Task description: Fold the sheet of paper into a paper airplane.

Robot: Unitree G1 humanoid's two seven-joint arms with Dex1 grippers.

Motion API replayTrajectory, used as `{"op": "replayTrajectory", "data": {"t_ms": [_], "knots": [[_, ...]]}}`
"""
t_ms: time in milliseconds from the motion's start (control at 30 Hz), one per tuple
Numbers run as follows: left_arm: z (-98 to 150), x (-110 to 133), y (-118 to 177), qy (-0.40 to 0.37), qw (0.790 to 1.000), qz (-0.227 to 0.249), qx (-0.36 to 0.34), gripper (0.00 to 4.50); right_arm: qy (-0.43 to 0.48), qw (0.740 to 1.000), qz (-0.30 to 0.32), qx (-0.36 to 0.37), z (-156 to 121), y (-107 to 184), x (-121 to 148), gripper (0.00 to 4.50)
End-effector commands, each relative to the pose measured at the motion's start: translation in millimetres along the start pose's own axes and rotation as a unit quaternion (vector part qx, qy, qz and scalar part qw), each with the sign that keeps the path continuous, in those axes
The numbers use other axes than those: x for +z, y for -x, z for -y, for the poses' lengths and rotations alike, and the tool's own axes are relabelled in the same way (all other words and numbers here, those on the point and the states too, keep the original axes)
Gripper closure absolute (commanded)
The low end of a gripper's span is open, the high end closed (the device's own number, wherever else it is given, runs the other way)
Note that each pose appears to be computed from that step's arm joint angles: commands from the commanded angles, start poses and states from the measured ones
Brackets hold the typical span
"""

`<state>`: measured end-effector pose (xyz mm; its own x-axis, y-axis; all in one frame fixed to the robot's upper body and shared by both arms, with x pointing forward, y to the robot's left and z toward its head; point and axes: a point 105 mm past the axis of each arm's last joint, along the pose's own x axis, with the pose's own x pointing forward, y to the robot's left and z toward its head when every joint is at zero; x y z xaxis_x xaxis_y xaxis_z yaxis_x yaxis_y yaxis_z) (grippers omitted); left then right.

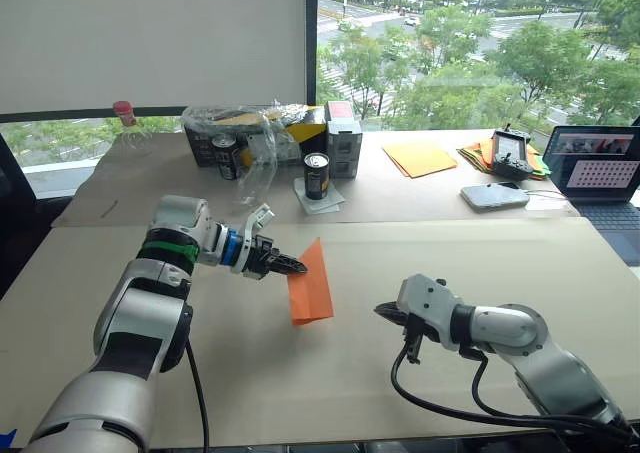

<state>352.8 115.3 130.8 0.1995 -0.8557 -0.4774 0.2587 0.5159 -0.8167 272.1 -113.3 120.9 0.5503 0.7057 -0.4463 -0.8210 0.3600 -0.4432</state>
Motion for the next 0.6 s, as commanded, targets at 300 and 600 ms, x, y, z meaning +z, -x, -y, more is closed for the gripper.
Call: {"op": "replayTrajectory", "data": {"t_ms": [300, 600], "knots": [[-2, -15, -28, 0.101, 0.983, 0.149, -0.03, 4.48, 0.028, 0.999, 0.016, 0.024, 6, -8, 12, 4.5], [22, -33, -50, 0.281, 0.926, 0.251, 0.02, 4.48, 0.038, 0.999, -0.01, -0.023, 25, 1, 7, 4.5]]}}
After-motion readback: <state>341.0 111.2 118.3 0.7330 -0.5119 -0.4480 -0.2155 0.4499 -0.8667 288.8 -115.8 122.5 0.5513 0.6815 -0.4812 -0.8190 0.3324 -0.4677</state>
